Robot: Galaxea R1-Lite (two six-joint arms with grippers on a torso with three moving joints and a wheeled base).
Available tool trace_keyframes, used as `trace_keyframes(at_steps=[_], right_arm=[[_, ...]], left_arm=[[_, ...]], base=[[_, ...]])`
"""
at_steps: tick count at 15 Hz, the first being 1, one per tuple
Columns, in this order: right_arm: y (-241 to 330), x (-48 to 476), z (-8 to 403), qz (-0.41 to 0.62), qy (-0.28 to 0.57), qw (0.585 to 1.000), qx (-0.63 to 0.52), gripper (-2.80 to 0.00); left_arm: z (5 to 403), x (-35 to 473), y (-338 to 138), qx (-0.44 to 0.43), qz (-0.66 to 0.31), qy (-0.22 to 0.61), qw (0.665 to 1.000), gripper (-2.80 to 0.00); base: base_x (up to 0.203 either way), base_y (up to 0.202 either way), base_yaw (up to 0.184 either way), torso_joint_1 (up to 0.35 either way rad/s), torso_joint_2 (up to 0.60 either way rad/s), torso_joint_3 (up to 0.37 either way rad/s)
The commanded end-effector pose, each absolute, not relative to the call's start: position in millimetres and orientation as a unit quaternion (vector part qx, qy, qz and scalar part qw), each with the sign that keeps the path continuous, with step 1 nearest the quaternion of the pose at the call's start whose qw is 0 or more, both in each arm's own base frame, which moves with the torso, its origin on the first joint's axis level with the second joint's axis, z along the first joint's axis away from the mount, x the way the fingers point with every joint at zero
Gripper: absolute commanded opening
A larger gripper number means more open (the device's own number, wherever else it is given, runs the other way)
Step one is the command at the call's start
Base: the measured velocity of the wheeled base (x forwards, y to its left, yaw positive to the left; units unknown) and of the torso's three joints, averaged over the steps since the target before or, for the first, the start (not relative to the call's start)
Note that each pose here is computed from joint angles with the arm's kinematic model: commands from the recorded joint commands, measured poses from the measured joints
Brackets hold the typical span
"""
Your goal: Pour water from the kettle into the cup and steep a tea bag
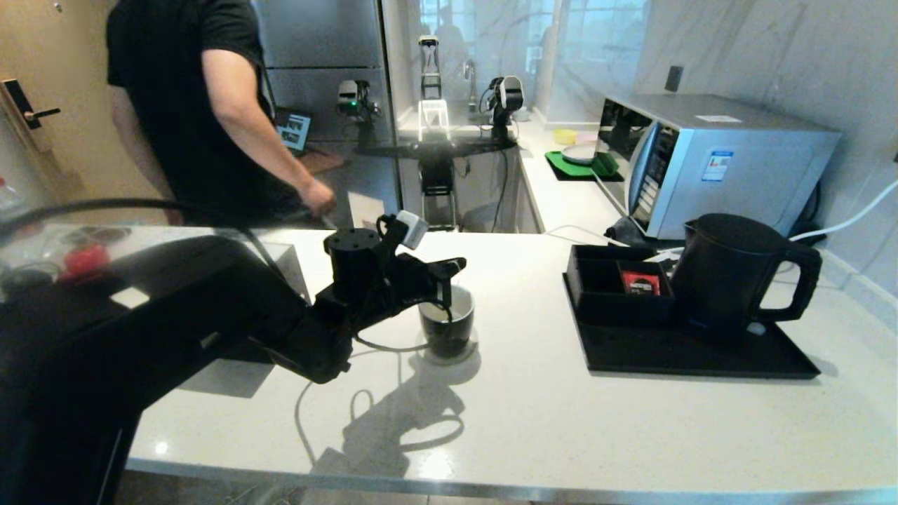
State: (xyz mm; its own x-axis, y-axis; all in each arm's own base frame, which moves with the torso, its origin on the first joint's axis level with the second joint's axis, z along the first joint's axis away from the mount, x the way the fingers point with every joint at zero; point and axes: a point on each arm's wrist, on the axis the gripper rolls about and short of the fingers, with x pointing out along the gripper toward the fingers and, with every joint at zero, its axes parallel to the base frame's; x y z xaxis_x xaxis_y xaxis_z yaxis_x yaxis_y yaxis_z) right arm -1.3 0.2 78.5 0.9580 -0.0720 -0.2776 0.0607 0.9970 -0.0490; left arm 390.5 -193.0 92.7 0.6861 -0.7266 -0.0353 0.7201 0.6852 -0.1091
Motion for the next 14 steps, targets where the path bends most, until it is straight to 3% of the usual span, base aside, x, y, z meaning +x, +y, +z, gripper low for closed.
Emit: trace_keyframes(at_steps=[1,14], right_arm=[[0,-1,79,-0.033,0.142,0.989,-0.020,-2.80],[0,-1,79,-0.033,0.142,0.989,-0.020,-2.80]], left_arm=[[98,391,-192,-0.044,-0.392,0.028,0.918,-2.80],[161,374,-185,-0.048,-0.390,-0.042,0.919,-2.80]], base=[[0.000,0.000,0.000,0.000,0.00,0.000],[0.000,0.000,0.000,0.000,0.00,0.000]])
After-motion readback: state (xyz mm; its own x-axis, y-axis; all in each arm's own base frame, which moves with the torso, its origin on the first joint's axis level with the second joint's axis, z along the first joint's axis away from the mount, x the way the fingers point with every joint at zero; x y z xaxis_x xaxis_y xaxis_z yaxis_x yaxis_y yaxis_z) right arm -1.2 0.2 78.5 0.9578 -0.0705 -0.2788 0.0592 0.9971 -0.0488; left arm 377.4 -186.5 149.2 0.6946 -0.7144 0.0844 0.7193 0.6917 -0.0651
